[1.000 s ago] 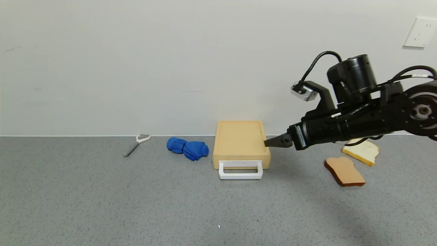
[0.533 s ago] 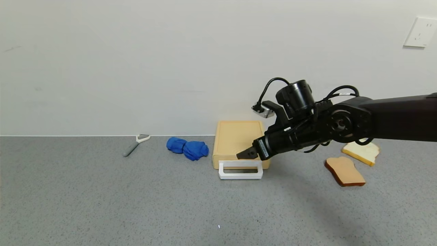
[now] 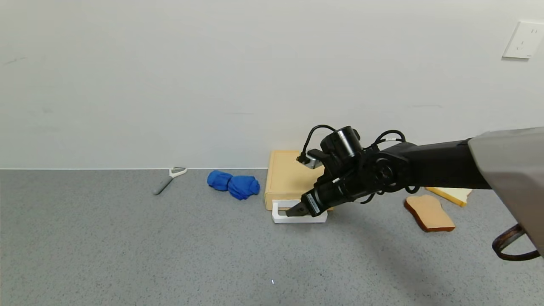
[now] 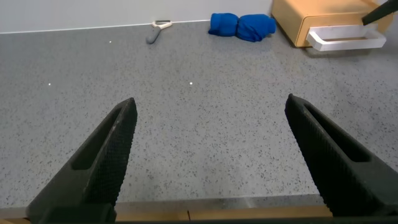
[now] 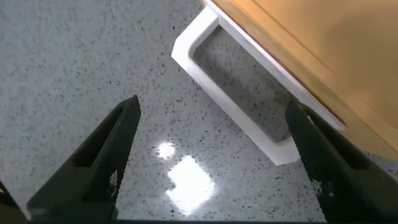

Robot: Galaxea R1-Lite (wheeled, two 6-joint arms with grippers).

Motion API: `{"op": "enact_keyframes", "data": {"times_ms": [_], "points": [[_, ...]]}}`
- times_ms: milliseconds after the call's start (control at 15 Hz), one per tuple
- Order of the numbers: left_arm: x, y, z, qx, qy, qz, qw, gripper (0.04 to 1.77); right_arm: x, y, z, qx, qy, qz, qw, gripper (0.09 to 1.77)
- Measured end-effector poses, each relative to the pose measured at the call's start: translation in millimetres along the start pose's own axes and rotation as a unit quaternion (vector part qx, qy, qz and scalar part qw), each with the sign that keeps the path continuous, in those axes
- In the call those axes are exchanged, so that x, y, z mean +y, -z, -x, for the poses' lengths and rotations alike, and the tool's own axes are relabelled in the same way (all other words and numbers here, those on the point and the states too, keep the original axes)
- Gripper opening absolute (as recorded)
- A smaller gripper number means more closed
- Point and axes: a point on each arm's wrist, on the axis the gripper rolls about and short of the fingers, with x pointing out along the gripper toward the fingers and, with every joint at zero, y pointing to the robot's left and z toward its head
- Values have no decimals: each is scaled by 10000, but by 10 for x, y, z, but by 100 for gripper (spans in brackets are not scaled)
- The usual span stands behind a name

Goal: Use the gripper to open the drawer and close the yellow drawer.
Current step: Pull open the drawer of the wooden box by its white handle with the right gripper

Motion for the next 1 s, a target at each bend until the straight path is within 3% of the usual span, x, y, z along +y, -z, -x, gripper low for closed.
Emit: {"op": "enact_keyframes", "data": {"times_ms": [267, 1000], "points": [[0, 0, 0, 0, 2, 0, 10000, 172, -19, 100, -106, 365, -62, 636, 9973, 171], [0, 0, 0, 0, 0, 2, 10000, 172, -42, 53, -407, 468, -97, 626, 9969, 171]]}}
